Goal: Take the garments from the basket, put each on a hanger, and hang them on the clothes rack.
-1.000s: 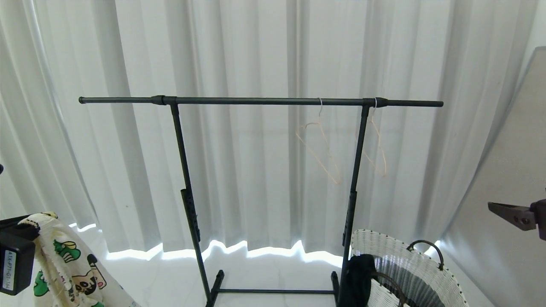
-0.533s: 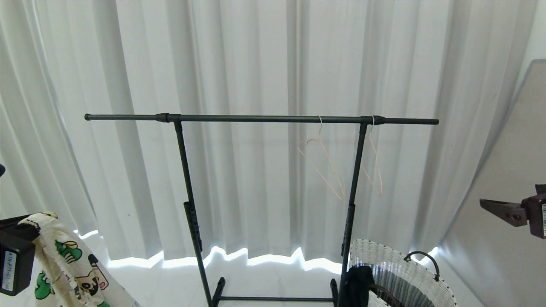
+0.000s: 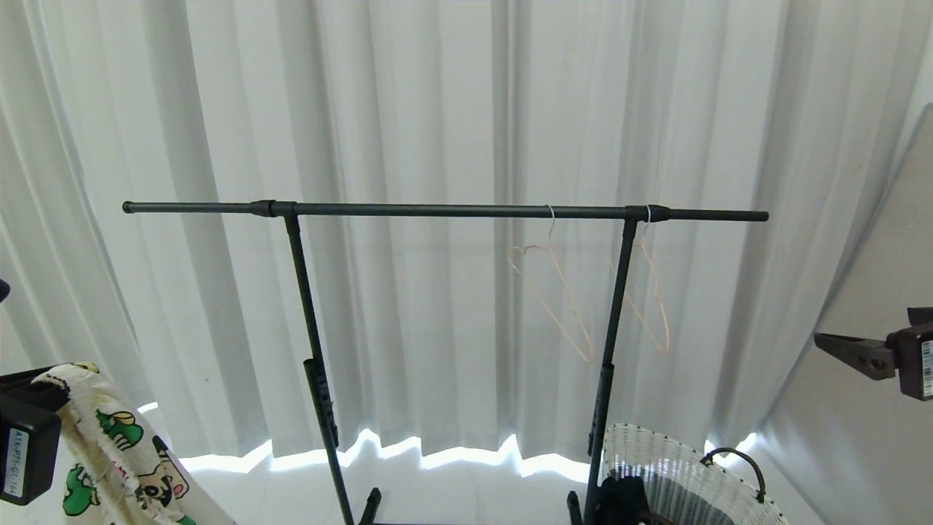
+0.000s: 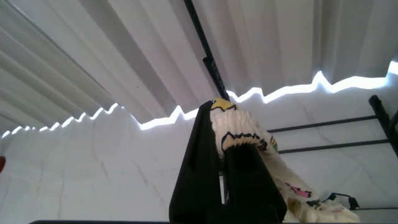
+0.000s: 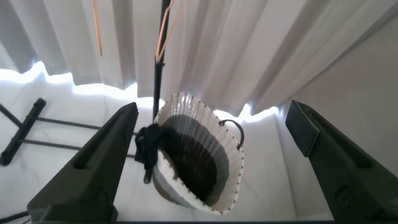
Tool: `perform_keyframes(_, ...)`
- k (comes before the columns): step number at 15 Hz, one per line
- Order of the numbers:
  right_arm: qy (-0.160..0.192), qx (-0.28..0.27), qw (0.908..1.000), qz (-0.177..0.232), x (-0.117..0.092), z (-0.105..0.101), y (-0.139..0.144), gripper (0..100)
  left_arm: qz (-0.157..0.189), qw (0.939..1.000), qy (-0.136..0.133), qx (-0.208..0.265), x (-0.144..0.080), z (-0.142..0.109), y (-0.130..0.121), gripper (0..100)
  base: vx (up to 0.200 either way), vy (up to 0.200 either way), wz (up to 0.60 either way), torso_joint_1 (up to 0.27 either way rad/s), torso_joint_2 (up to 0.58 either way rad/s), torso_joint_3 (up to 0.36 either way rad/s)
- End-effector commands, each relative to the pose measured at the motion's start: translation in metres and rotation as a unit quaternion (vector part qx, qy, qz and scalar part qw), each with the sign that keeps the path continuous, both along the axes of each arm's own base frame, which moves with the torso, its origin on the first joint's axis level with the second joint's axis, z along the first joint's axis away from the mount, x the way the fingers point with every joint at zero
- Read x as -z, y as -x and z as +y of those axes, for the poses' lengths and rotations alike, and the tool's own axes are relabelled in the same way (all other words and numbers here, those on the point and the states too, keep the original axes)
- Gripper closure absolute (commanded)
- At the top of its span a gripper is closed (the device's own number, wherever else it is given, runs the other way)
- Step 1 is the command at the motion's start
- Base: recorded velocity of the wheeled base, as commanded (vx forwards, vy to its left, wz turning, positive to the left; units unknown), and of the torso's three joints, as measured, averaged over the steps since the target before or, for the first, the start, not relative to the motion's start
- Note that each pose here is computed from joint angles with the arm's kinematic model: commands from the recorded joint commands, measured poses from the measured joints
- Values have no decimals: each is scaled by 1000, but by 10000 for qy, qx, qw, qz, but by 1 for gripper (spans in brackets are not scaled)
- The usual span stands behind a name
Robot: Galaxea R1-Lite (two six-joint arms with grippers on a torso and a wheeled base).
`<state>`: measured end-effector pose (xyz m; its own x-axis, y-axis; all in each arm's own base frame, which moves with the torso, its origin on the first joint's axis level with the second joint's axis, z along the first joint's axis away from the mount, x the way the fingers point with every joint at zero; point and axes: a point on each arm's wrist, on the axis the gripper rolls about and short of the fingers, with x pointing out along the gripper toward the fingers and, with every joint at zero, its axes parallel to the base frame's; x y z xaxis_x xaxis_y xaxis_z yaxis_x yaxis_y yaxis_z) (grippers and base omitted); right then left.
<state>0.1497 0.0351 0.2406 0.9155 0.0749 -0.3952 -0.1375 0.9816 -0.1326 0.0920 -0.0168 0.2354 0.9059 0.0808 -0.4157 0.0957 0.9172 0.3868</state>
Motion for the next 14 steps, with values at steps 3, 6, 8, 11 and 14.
perform_keyframes(3, 7, -5, 10000, 19, 1, 1, -4, 0, -4, 10000, -5, 3, -1, 0, 0, 100, 200, 0, 0, 2, 4, 1)
perform_keyframes(6, 31, -2, 9999, 138, 5, 3, -10, 0, 2, 10000, 7, -3, 0, 0, -1, 100, 200, 0, 0, 1, 1, -2)
perform_keyframes(8, 49, 9, 9997, 236, 8, 4, -17, 0, -27, 10000, 8, 0, -2, 0, -1, 100, 200, 0, 0, 0, 7, 2)
perform_keyframes(11, 98, 18, 9988, 488, 16, 9, -33, 0, -78, 10000, 14, 3, -6, 0, -2, 100, 200, 0, 0, -1, 4, -1)
perform_keyframes(14, 6, 100, 9973, 729, 25, 12, -44, 0, -145, 9999, 42, 7, -10, -1, -2, 100, 200, 0, 0, 2, -1, -1)
